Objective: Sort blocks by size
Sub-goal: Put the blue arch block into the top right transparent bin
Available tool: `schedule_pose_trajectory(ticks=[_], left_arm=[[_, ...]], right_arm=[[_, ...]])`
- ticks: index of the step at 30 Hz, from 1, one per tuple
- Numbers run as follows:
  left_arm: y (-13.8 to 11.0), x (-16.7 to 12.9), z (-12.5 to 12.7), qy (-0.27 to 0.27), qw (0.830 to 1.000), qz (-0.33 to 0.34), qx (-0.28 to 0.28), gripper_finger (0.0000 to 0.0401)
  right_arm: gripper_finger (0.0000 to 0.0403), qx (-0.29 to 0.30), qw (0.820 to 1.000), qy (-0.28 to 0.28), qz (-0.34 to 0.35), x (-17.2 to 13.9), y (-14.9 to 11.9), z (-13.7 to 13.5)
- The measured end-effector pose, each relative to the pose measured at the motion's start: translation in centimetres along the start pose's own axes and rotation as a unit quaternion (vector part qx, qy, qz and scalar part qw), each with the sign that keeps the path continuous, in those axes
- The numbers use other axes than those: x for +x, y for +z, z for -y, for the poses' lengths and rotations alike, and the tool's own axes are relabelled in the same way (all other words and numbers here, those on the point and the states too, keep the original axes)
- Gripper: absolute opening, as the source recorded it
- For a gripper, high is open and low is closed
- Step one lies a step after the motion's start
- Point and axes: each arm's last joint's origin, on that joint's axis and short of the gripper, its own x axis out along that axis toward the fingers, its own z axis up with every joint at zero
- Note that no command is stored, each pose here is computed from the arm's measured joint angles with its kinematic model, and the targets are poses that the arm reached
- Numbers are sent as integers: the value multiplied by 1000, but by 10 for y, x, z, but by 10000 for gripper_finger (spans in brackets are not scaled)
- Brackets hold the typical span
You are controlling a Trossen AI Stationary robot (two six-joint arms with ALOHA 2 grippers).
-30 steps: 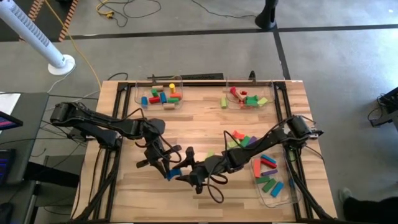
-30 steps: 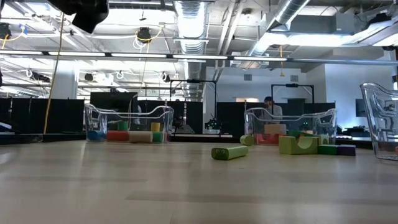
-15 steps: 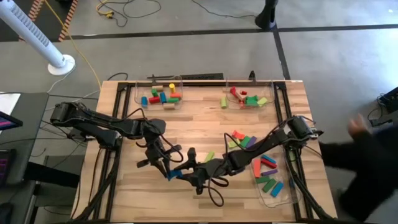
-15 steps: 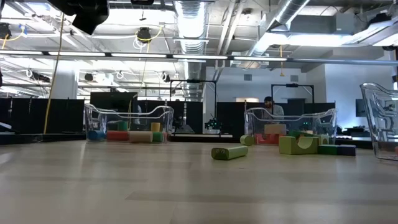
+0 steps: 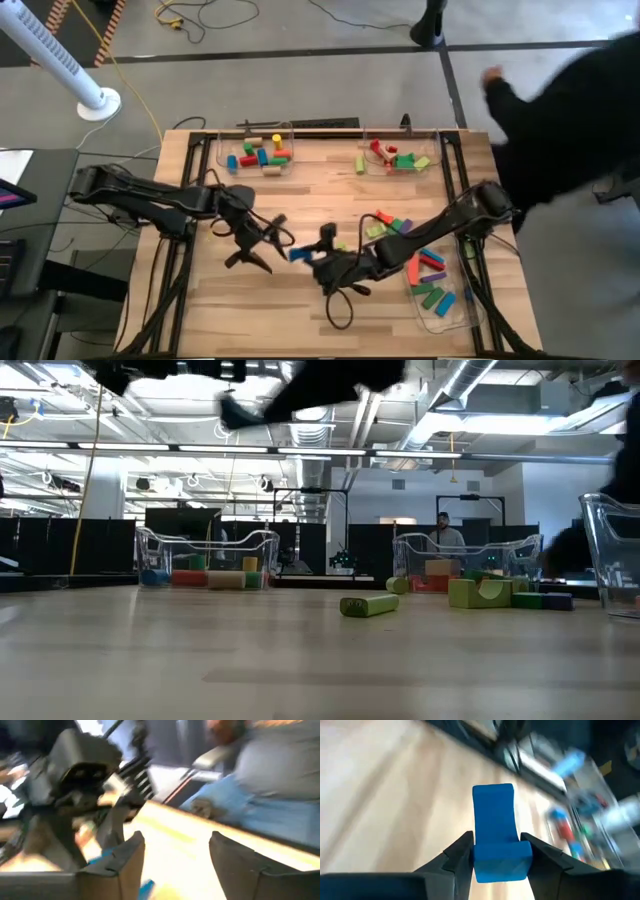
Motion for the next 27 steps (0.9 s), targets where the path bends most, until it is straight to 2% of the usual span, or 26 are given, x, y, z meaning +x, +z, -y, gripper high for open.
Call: schedule_pose_trajectory(ticks=[3, 6, 10, 13, 20, 23, 27], left_arm=[[4, -15, 5, 61, 996, -56, -11, 233], [1, -26, 12, 96, 987, -120, -44, 239], [-12, -29, 21, 96, 975, -170, -107, 235], [-34, -24, 32, 96, 968, -188, -135, 232], [-73, -18, 50, 130, 967, -146, -165, 230], [-78, -17, 55, 139, 968, -114, -175, 230], [-73, -12, 60, 134, 974, -73, -168, 230]], right_arm=[[175, 14, 997, -33, -66, -12, -8, 14], [164, 38, 988, -73, -131, -26, -18, 37], [166, 84, 965, -133, -210, -42, -38, 75], [177, 127, 944, -169, -254, -52, -58, 106], [168, 216, 897, -228, -311, -77, -109, 172], [167, 265, 876, -238, -324, -90, -133, 197], [177, 327, 845, -260, -333, -104, -162, 224]])
